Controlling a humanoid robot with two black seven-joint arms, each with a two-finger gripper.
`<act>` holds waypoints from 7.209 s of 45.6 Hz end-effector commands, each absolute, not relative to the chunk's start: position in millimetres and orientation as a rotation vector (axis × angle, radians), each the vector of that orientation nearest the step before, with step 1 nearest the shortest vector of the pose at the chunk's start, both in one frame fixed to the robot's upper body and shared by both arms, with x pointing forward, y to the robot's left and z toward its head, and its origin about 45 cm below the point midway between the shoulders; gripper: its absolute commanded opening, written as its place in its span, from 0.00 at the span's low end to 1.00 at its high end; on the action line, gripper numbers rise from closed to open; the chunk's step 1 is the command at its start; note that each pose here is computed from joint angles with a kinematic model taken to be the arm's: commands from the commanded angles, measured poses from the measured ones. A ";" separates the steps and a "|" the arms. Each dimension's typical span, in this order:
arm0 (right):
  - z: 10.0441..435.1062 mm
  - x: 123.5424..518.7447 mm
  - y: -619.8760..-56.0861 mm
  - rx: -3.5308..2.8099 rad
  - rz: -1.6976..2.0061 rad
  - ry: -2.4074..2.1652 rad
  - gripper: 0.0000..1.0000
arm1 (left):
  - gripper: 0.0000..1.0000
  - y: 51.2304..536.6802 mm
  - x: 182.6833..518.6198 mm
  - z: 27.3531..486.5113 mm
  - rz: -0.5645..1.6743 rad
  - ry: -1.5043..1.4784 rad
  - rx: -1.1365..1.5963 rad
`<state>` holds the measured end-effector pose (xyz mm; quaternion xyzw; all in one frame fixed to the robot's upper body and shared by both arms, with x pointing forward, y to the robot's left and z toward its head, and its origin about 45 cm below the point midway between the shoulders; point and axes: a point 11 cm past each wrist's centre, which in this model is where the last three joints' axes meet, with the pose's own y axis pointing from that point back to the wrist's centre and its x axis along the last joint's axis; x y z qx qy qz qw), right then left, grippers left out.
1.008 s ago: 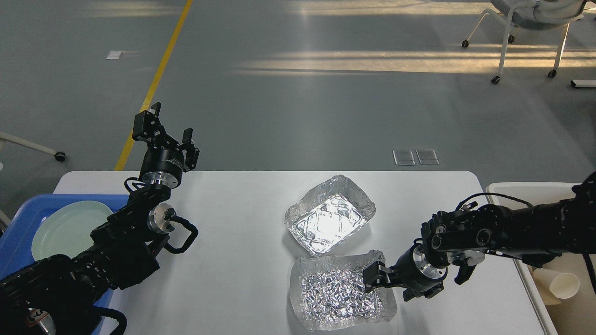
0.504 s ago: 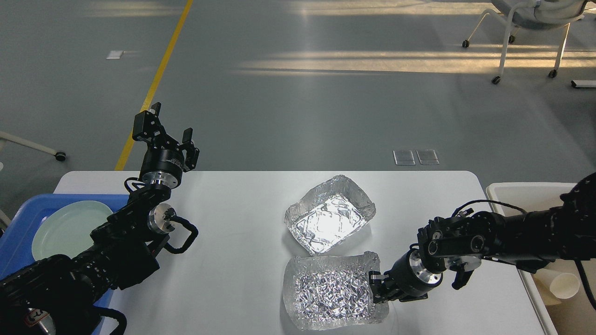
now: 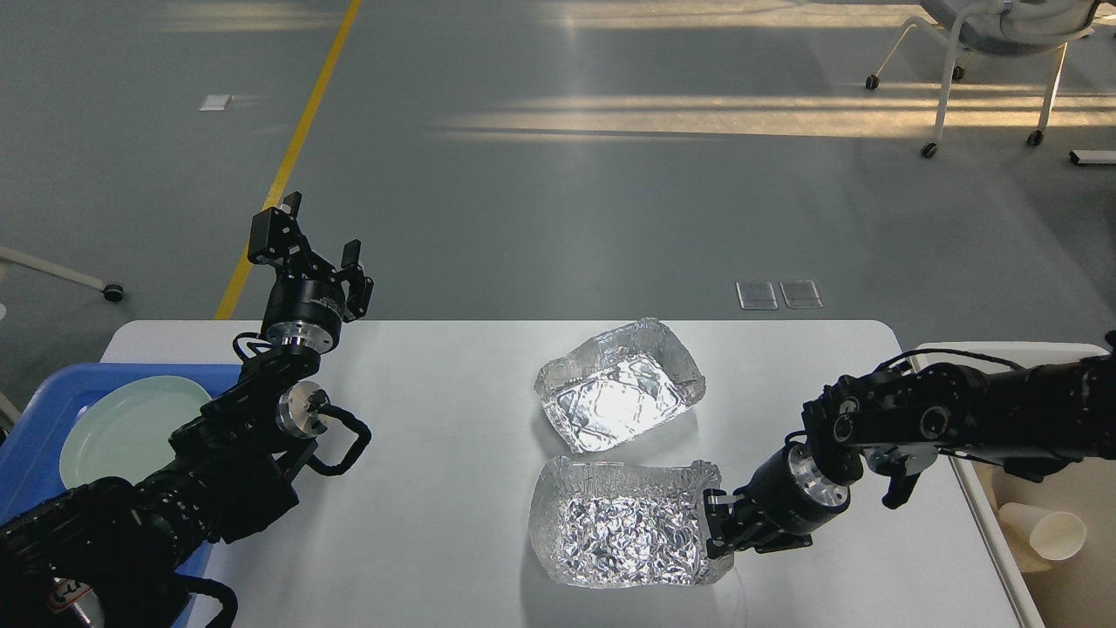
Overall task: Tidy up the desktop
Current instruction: 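Grasp the foil tray edge and lift it up, then carry the foil tray over the white bin and release it, then raise the right gripper out of the bin back over the table, then lower the right gripper onto the edge of the empty foil tray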
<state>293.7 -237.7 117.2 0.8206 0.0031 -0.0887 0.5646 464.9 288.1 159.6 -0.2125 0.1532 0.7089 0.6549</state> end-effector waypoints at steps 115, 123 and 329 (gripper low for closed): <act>269.5 367.3 -601.0 0.793 0.457 -0.289 0.64 | 1.00 288.1 465.0 159.6 1.607 0.348 -0.482; 268.6 365.3 -602.6 0.790 0.455 -0.285 0.88 | 1.00 288.1 465.0 159.6 1.607 0.348 -0.482; 58.0 386.9 -205.1 1.838 -0.430 -1.013 0.00 | 1.00 288.1 465.0 159.6 1.607 0.348 -0.482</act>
